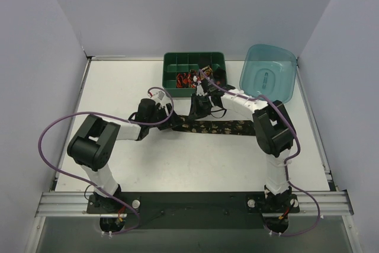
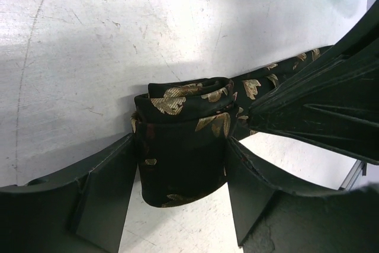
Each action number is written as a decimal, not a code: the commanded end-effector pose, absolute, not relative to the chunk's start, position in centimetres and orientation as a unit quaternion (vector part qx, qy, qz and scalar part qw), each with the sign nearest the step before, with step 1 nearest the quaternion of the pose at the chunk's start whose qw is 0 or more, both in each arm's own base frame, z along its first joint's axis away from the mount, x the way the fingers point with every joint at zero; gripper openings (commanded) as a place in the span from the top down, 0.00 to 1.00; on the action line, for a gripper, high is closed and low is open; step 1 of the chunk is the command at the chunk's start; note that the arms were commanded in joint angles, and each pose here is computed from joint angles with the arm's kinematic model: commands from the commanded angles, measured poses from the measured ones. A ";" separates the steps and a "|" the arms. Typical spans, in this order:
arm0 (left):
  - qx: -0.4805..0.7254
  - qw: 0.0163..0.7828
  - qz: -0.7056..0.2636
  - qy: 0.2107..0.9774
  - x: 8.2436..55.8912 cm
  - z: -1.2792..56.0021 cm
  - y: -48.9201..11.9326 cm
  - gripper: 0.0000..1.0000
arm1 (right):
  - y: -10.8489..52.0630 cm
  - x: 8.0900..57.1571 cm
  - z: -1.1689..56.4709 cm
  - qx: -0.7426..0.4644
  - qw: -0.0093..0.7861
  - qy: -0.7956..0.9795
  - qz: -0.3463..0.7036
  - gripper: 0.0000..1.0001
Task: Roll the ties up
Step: Roll the tie at the center of the board.
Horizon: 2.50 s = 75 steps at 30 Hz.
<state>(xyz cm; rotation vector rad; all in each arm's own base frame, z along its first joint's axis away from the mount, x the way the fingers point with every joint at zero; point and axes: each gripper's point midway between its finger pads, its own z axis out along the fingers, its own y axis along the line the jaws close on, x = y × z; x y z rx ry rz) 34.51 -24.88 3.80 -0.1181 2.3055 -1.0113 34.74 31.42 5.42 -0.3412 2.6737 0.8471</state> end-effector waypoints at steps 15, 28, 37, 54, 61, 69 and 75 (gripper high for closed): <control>0.012 0.326 -0.281 0.903 35.8 6.5 -23.2 0.34 | 32.8 35.3 3.9 -0.119 0.145 0.940 0.285 1.00; 0.037 0.329 -0.246 0.911 35.7 6.8 -23.2 0.33 | 33.3 35.5 2.9 -0.112 0.137 0.941 0.289 1.00; 0.045 0.359 -0.286 0.888 36.2 9.4 -25.0 0.34 | 33.5 35.3 2.8 -0.113 0.133 0.939 0.296 1.00; 0.113 0.346 -0.267 0.892 34.7 10.9 -29.5 0.34 | 33.5 35.4 3.4 -0.104 0.130 0.932 0.321 1.00; 0.116 0.332 -0.259 0.900 34.4 9.4 -29.8 0.35 | 31.9 35.0 5.1 -0.095 0.130 0.927 0.338 1.00; 0.121 0.332 -0.254 0.900 34.4 9.3 -30.1 0.35 | 30.6 34.1 5.9 -0.091 0.125 0.928 0.339 1.00; 0.127 0.332 -0.248 0.901 34.6 9.5 -30.8 0.35 | 29.3 34.2 7.2 -0.084 0.134 0.928 0.336 1.00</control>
